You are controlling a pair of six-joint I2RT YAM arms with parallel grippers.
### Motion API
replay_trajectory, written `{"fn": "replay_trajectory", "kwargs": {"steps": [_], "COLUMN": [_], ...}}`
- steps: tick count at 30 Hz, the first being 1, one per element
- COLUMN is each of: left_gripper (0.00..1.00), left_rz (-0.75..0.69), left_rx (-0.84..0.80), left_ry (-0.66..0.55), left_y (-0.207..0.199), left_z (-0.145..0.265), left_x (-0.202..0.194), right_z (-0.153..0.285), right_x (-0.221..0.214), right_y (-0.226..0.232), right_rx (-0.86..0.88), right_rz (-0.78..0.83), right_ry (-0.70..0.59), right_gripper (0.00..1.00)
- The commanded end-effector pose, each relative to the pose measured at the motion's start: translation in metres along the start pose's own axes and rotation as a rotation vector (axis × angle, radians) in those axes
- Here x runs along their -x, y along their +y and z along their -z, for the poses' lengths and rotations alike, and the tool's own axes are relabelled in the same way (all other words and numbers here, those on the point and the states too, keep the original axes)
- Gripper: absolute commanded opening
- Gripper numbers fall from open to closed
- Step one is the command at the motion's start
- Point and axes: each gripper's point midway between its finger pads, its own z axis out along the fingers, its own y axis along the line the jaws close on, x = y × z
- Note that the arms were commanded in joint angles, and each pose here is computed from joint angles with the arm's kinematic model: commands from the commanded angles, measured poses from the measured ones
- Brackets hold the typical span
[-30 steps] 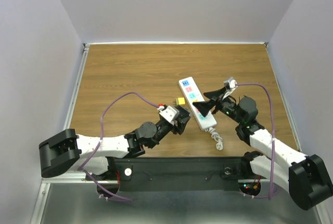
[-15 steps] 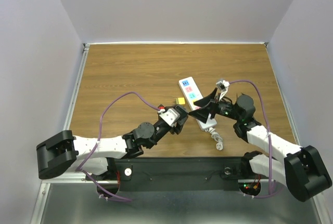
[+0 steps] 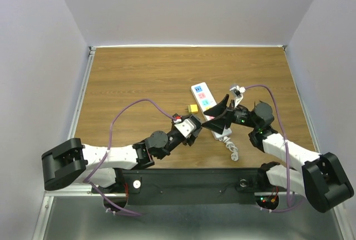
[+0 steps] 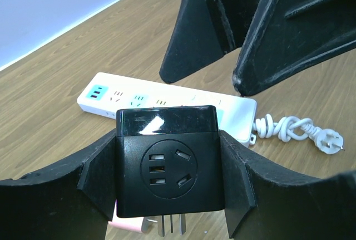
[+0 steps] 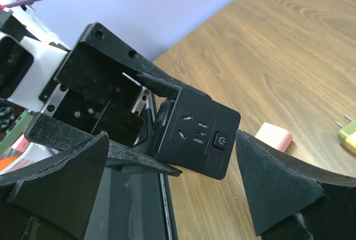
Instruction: Insert the plug
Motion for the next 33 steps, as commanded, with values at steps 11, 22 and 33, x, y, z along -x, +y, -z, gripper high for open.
{"fn": "replay_trajectory", "kwargs": {"steps": [11,22,33], "left_gripper": [0.0,0.0,0.0], "left_rz": [-0.017,-0.023,-0.02], "left_rx": [-0.036,0.019,0.06], "left_ry": [-0.147,-0.159,-0.208], "left_y": [-0.006,0.003,0.017], "left_z": [-0.017,-0.022,-0.022], "left_x": [0.052,0.052,0.06], "right_z": [-0.019,-0.023,-0.032], "right_x": [0.003,-0.008,-0.021], "right_y": [-0.014,-0.003,0.007], "right_rx": [0.005,0.068,0.146], "right_rz": [-0.001,0.016,0.033], "right_ry": [0.011,0.061,0.125], "right_gripper": [1.0,0.89,0.1]}}
